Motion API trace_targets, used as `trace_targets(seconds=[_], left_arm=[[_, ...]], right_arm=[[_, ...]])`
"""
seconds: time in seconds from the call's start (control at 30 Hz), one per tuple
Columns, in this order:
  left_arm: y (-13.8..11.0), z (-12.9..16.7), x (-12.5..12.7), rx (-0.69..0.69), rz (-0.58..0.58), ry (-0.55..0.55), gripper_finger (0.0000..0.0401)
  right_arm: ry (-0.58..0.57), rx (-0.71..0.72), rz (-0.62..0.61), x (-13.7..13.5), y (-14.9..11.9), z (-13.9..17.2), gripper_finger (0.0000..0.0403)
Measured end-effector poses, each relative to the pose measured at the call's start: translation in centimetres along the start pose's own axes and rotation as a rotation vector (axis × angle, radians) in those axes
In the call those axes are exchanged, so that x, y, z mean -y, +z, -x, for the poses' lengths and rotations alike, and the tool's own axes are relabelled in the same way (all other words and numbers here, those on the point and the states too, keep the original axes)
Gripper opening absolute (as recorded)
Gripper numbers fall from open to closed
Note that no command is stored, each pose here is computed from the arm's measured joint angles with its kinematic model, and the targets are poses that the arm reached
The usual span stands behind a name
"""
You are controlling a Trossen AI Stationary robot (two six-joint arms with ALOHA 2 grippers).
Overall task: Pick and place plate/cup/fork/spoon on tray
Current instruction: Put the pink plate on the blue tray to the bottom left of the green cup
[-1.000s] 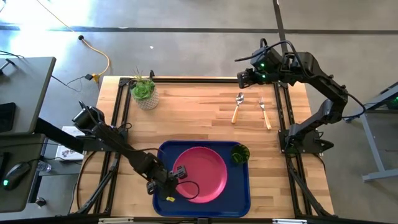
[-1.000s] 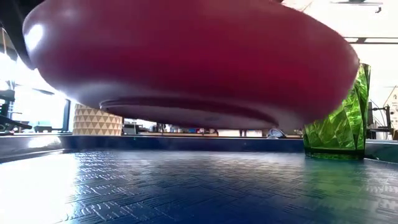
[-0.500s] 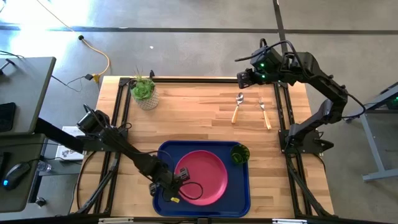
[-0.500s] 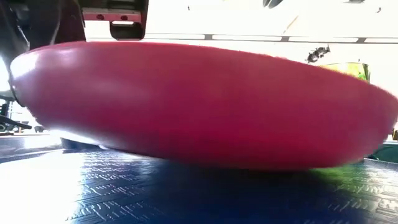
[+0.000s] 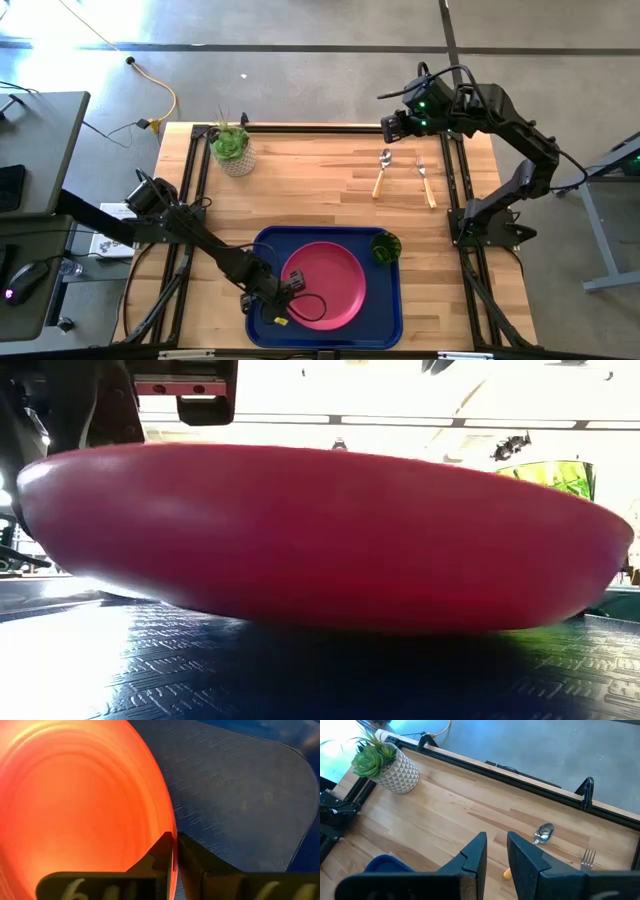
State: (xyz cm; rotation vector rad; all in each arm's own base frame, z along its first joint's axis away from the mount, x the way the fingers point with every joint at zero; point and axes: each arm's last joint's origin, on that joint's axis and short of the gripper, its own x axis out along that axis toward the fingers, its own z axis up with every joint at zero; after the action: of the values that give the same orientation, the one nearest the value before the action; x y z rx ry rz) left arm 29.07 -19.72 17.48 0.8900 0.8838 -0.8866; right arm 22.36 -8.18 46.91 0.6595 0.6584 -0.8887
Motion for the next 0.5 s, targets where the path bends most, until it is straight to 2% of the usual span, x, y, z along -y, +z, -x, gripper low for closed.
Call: trace_targets(seconds=[0.5], left_arm=[[-0.19, 0.09, 0.06, -0.036, -0.012, 0.016, 0.0056]], right_arm=[[0.001, -0.002, 0.0, 0.0, -0.01, 0.0, 0.0067]])
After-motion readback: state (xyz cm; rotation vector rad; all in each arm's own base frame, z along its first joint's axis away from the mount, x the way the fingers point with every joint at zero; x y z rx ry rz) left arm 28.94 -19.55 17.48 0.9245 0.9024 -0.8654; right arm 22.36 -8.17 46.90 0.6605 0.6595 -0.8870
